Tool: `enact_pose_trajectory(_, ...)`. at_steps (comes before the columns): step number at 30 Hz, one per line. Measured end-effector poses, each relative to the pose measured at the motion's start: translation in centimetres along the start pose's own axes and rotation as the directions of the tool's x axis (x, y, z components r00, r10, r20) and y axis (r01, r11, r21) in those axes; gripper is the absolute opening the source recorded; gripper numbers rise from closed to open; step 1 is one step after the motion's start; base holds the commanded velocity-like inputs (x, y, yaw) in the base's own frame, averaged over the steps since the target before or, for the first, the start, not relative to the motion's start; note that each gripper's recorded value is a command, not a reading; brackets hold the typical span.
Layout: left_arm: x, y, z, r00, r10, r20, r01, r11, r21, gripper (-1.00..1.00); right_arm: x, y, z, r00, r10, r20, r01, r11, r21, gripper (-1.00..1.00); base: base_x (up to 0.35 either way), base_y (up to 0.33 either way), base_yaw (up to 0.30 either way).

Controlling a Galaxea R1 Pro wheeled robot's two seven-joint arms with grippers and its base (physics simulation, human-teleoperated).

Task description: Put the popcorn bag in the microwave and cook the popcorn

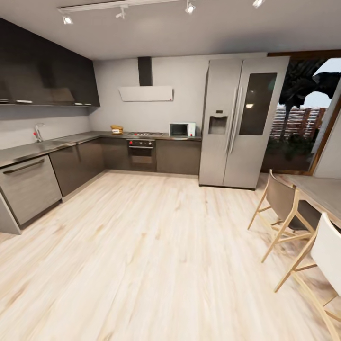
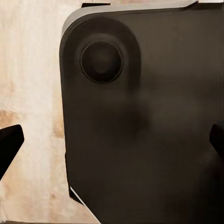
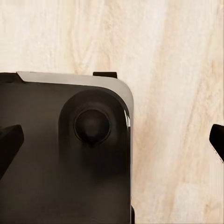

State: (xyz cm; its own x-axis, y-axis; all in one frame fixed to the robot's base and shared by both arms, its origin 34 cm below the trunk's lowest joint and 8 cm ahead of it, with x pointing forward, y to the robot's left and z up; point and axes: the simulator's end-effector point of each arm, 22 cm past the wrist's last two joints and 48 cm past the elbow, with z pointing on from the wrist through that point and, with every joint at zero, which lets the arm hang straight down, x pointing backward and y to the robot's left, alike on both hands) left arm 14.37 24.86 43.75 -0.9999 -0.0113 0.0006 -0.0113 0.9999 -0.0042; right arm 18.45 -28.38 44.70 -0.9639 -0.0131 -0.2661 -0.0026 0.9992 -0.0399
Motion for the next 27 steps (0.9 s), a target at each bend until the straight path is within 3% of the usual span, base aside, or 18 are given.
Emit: enact_pose_trajectory(27,-0.05,-0.12,0.00,1.000,0.000,0.002,0.000,1.000,0.002,1.00,0.00,-0.02,0.00,1.000,0.002,0.000,-0.002,1.000,0.001,1.00,0.340,0.001,0.000)
